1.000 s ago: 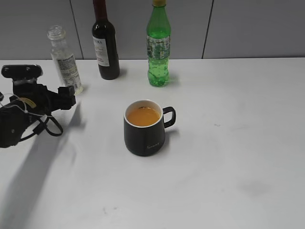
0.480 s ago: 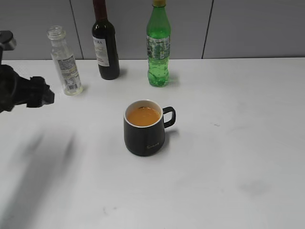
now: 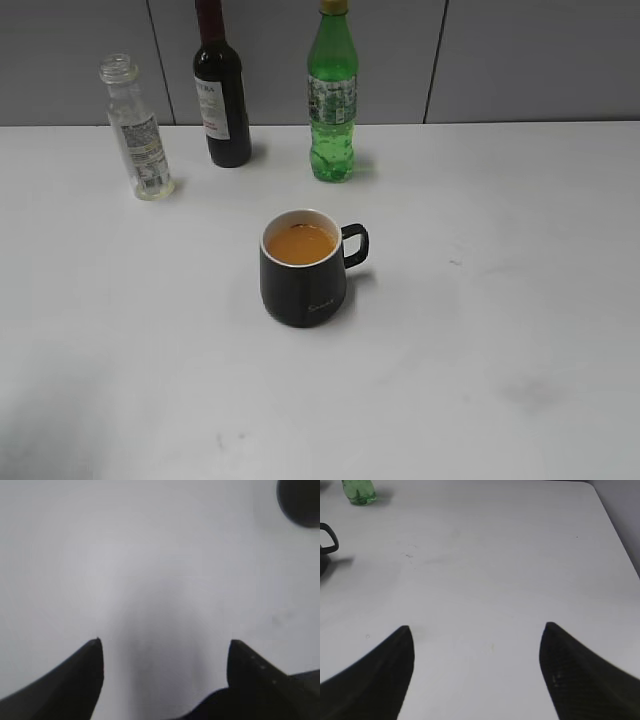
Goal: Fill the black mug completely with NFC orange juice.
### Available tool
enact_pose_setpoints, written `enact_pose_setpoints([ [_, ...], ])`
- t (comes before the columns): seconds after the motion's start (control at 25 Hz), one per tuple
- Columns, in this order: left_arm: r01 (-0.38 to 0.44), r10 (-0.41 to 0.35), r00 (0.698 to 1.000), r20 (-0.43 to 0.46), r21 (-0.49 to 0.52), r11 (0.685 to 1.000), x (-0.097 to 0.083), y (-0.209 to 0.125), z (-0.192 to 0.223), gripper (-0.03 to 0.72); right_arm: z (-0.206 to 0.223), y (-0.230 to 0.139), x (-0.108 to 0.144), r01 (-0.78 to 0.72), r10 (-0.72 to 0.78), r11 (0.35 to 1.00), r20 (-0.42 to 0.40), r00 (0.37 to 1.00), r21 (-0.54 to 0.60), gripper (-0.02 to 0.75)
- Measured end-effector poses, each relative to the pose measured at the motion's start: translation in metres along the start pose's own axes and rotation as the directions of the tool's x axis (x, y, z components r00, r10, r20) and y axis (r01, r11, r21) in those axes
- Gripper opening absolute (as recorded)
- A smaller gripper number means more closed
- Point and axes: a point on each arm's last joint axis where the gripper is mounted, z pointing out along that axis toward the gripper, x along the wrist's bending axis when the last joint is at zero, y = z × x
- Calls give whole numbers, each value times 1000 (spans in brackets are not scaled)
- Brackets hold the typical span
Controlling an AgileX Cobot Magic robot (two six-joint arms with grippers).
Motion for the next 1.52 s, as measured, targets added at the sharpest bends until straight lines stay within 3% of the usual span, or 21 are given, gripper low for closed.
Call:
enact_pose_setpoints([
  [0.2, -17, 14, 1000, -26, -114, 993, -7, -39, -53, 589, 0, 0, 0, 0, 0, 1000, 0, 1000, 0, 591],
  [0.4, -62, 17, 987, -161, -284, 957, -1, -89, -87, 589, 0, 0, 0, 0, 0, 1000, 0, 1000, 0, 591],
  [0.56, -87, 4, 978, -209, -390, 917, 3, -128, -84, 589, 0, 0, 0, 0, 0, 1000, 0, 1000, 0, 591],
  [0.72, -95, 0, 976, -217, -428, 899, 6, -149, -67, 587, 0, 0, 0, 0, 0, 1000, 0, 1000, 0, 591],
  [1.2, -103, 0, 976, -219, -461, 881, 7, -151, -62, 587, 0, 0, 0, 0, 0, 1000, 0, 1000, 0, 591],
  [1.52, -104, 0, 975, -220, -461, 881, 7, -151, -62, 544, 0, 0, 0, 0, 0, 1000, 0, 1000, 0, 591],
])
